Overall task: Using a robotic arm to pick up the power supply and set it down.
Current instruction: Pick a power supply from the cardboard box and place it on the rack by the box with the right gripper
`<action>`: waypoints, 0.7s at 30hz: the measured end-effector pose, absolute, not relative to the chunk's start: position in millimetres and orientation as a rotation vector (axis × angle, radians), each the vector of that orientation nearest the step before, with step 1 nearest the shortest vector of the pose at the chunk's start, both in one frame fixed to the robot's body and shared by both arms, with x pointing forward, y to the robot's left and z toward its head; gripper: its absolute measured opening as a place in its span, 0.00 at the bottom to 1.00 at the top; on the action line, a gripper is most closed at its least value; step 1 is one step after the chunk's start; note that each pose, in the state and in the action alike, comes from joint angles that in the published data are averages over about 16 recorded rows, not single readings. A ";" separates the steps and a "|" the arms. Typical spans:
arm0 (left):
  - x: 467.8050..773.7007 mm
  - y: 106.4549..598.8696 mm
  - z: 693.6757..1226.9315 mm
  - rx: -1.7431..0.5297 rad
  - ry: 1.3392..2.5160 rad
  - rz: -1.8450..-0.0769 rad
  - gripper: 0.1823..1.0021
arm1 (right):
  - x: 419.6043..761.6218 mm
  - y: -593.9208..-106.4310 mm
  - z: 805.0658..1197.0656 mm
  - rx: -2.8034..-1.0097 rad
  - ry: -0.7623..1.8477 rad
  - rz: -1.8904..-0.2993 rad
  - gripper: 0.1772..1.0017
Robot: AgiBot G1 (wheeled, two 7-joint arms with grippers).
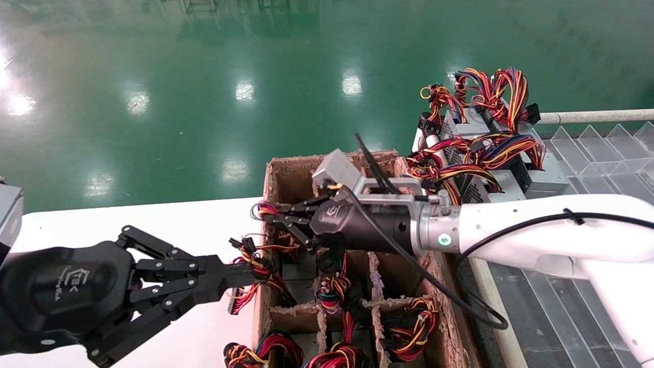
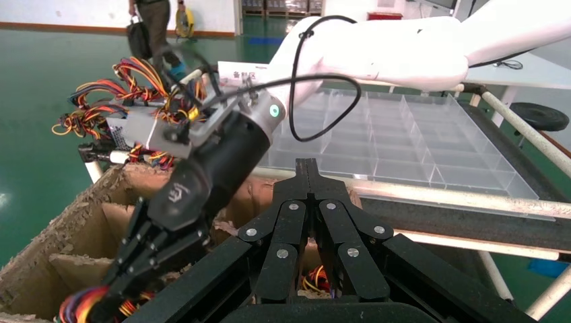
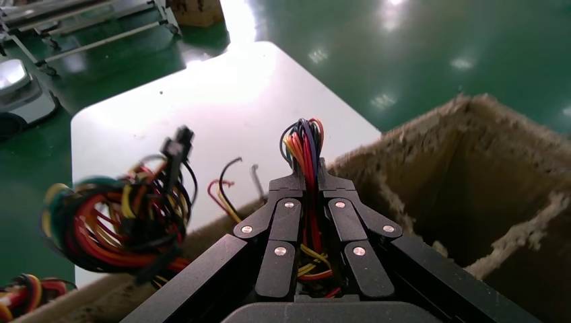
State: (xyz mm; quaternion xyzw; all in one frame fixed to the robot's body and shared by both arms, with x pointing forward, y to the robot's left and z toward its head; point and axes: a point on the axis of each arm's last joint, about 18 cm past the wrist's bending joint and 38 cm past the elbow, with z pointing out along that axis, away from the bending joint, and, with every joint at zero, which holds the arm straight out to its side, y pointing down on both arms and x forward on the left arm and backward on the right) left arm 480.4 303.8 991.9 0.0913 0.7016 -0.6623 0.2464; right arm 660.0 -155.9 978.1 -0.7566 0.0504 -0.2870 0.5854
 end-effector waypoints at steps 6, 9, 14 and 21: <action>480.4 303.8 991.9 0.249 1.914 -1.807 0.01 | 650.8 -160.3 998.2 -1.735 0.085 -0.686 0.03; 480.4 303.8 991.9 0.249 1.914 -1.807 0.01 | 644.5 -164.0 1011.4 -1.717 0.067 -0.698 0.03; 480.4 303.8 991.9 0.249 1.914 -1.807 0.01 | 630.4 -173.8 1038.1 -1.680 0.033 -0.727 0.03; 480.4 303.8 991.9 0.249 1.914 -1.807 0.01 | 602.4 -193.9 1079.3 -1.634 -0.021 -0.800 0.03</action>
